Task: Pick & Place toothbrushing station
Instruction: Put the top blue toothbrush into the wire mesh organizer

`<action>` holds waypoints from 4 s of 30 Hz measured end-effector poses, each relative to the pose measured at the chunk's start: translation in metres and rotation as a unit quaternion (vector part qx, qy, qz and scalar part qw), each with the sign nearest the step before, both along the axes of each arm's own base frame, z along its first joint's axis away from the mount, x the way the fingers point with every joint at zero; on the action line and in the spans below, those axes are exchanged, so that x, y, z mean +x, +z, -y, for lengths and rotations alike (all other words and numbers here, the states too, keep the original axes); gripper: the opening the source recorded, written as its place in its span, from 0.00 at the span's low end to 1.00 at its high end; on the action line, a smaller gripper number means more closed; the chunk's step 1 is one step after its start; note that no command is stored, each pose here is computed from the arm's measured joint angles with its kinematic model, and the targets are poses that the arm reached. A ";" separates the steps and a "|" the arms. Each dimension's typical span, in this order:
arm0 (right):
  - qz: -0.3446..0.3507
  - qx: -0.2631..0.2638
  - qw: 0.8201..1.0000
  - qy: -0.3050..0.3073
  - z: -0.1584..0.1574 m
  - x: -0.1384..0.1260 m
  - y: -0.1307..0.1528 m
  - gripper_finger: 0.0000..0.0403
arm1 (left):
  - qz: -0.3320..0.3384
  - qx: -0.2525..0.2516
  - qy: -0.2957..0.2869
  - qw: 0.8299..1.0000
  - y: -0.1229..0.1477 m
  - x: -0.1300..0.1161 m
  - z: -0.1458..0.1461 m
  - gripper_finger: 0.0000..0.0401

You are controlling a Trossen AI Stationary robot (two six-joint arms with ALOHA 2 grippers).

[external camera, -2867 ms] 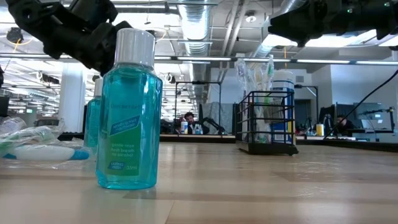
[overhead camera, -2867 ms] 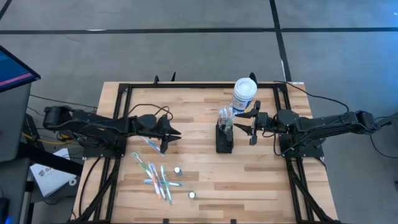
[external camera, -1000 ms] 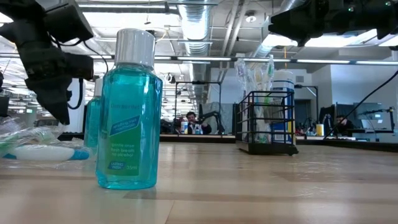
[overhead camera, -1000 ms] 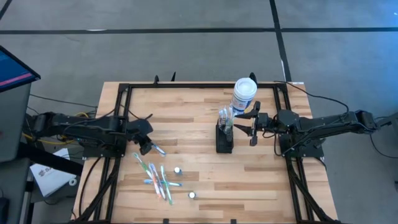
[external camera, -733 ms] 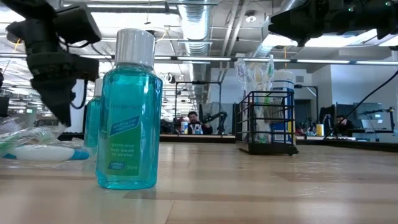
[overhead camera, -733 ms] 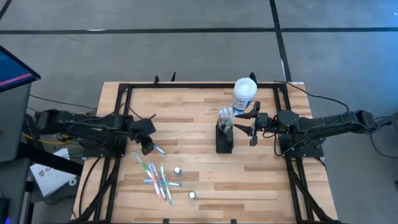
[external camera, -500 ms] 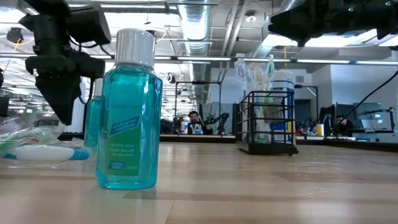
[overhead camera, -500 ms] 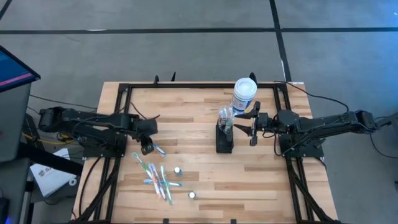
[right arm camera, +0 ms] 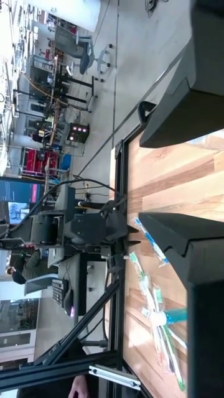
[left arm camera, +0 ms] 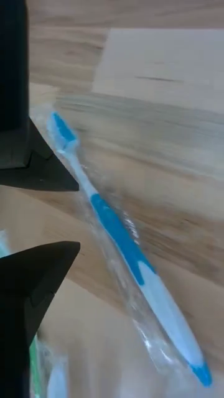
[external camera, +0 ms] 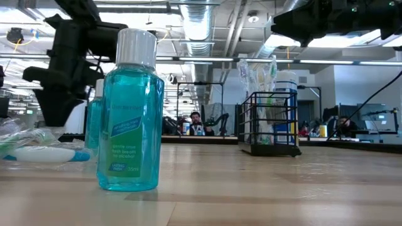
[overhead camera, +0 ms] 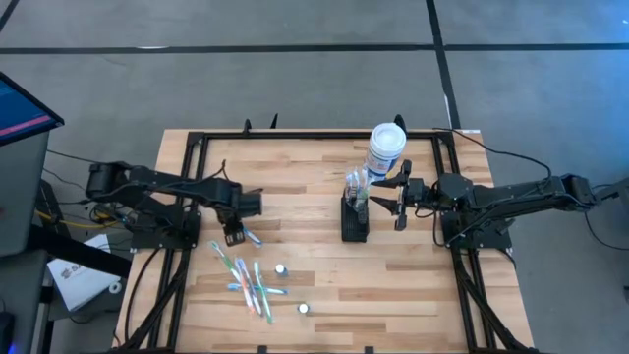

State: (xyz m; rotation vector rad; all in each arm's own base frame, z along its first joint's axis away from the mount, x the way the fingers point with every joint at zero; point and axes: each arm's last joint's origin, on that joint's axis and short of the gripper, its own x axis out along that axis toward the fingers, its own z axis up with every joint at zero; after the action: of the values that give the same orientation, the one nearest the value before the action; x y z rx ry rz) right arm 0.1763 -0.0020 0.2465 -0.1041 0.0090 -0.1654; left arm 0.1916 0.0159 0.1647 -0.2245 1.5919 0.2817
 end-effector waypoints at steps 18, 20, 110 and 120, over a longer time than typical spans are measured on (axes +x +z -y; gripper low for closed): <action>0.000 0.000 1.000 0.000 0.000 0.000 0.000 0.42 | 0.004 0.002 -0.016 1.000 0.002 0.004 0.000 0.34; 0.000 0.000 1.000 0.000 0.000 0.000 0.000 0.42 | 0.009 0.002 -0.021 1.000 0.002 0.005 0.002 0.34; -0.003 0.004 1.000 0.007 -0.002 0.000 -0.001 0.42 | 0.083 0.052 -0.154 0.983 -0.021 0.038 0.032 0.30; -0.006 0.005 1.000 0.007 -0.002 0.000 -0.001 0.42 | 0.104 0.051 -0.137 0.984 -0.007 0.031 0.034 0.33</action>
State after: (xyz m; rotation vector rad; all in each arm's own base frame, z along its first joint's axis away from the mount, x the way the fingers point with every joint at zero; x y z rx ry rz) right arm 0.1763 0.0005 0.2452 -0.0945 0.0202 -0.1507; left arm 0.2230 -0.0180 0.1577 0.0447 1.3773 0.1211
